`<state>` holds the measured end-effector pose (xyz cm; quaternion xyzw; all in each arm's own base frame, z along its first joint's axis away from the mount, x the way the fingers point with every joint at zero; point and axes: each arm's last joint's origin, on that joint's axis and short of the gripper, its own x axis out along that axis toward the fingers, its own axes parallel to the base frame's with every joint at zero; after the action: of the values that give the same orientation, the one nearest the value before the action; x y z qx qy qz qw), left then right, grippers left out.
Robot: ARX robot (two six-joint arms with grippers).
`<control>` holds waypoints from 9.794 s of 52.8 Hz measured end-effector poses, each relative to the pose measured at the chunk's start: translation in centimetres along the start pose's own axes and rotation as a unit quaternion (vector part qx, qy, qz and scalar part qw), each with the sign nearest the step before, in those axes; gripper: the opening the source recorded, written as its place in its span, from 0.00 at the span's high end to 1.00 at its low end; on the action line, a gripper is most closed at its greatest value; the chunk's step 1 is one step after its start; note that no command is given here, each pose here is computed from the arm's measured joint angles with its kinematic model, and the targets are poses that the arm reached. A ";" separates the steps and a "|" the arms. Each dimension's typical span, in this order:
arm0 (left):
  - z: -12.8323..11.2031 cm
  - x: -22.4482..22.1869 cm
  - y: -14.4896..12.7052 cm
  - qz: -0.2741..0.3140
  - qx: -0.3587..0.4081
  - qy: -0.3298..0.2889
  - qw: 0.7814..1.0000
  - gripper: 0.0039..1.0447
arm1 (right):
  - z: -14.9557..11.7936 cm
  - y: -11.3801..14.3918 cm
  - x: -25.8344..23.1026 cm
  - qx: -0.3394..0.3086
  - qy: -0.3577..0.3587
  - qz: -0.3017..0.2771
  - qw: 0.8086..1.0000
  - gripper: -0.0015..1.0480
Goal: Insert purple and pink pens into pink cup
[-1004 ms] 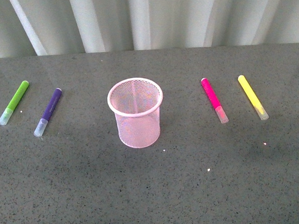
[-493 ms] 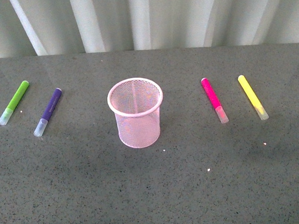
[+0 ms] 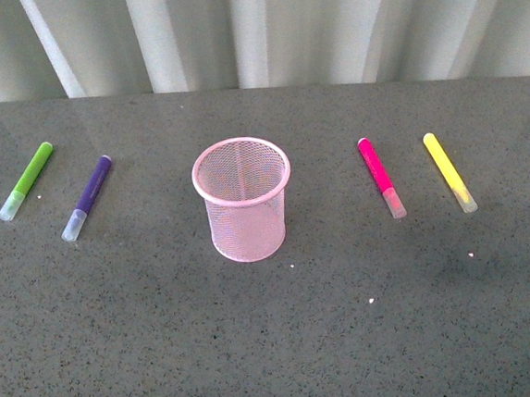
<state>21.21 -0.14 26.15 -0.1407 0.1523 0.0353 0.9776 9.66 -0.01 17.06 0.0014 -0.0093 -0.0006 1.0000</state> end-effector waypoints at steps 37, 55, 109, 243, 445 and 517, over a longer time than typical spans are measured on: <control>-3.9 22.0 -3.5 0.020 0.163 0.355 0.920 0.06 | 0.0 0.0 0.0 0.000 0.000 0.000 1.000 0.07; -7.8 24.1 -3.7 0.007 0.176 0.385 0.906 0.06 | 0.0 0.0 0.0 0.000 0.000 0.000 1.000 0.07; -12.3 30.2 -1.3 -0.002 0.236 0.380 0.894 0.06 | 0.0 0.0 0.0 0.000 0.000 0.000 1.000 0.07; -11.4 16.5 -12.0 -0.153 -0.118 -0.044 0.980 0.88 | 0.0 0.0 0.0 0.000 0.000 0.000 1.000 0.07; -11.3 -7.0 3.7 -0.037 0.137 -0.159 0.977 0.97 | 0.0 0.0 0.0 0.000 0.000 0.000 1.000 0.07; -11.9 -8.0 3.9 -0.036 0.138 -0.156 0.977 0.06 | 10.2 4.7 27.0 -0.039 0.195 0.054 0.978 0.07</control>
<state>9.73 0.00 16.67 -0.0024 -0.0035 0.0002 1.0000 36.43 4.64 27.77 -0.0379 0.1862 0.0531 0.9803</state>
